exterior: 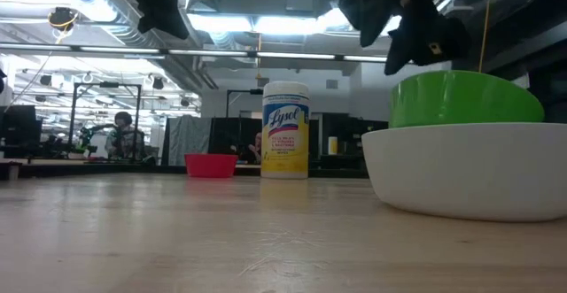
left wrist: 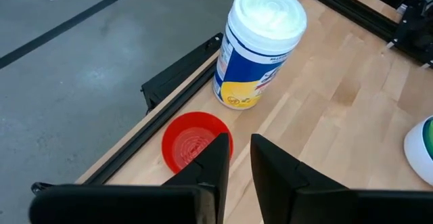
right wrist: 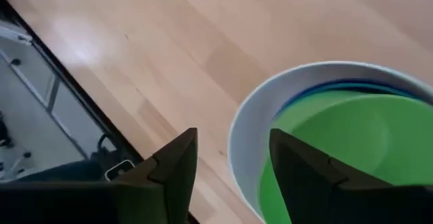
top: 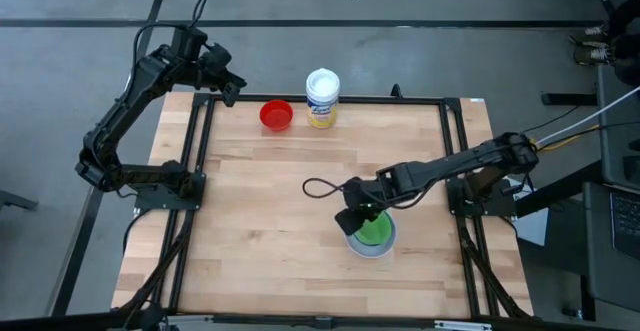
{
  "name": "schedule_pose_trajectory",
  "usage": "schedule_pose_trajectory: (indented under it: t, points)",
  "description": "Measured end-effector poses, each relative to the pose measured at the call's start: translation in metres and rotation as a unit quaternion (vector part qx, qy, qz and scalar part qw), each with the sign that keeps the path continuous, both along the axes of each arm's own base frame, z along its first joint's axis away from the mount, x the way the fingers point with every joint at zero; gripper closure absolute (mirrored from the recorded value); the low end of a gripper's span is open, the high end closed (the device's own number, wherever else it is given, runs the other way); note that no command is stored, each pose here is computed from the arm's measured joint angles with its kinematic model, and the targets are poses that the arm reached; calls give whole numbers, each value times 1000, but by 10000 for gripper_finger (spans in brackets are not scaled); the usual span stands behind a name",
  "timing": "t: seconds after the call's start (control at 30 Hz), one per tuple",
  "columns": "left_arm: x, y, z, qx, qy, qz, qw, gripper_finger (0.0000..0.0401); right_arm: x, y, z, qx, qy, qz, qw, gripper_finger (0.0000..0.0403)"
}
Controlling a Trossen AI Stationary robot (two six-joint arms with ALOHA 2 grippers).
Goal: Nest bowls inside each other
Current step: Stack the green bowl on top of the stacked bowls, then stack the red bowl on top of the stacked bowls
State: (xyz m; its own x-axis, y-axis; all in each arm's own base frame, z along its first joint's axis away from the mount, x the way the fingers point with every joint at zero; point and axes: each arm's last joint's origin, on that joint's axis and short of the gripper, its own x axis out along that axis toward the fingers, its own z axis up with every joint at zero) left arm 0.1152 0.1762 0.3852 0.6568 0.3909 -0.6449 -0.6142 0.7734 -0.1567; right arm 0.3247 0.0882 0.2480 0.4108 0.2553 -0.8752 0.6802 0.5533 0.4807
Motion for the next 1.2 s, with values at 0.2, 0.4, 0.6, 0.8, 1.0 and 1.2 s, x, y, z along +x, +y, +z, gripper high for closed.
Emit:
schedule_pose_trajectory:
  t: [0.2,0.4,0.6,0.8,1.0,1.2]
  points:
    - [1,2,-18,-22,16,-3,1000,343,6,6,-25,20,60,20,998,212]
    - [2,4,-57,-74,43,-5,996,344,-12,12,-53,25,219,61,973,229]
    - [2,0,-60,-75,20,-23,997,344,-1,2,-9,14,38,30,999,240]
    - [3,-4,-26,14,-113,-35,993,351,6,-27,53,-14,-201,-34,979,225]
    - [3,-8,-11,52,-168,-60,983,347,20,-66,110,-96,-461,-61,880,217]
    - [11,8,-52,-8,-24,-62,998,319,21,-103,128,-142,-538,-70,828,229]
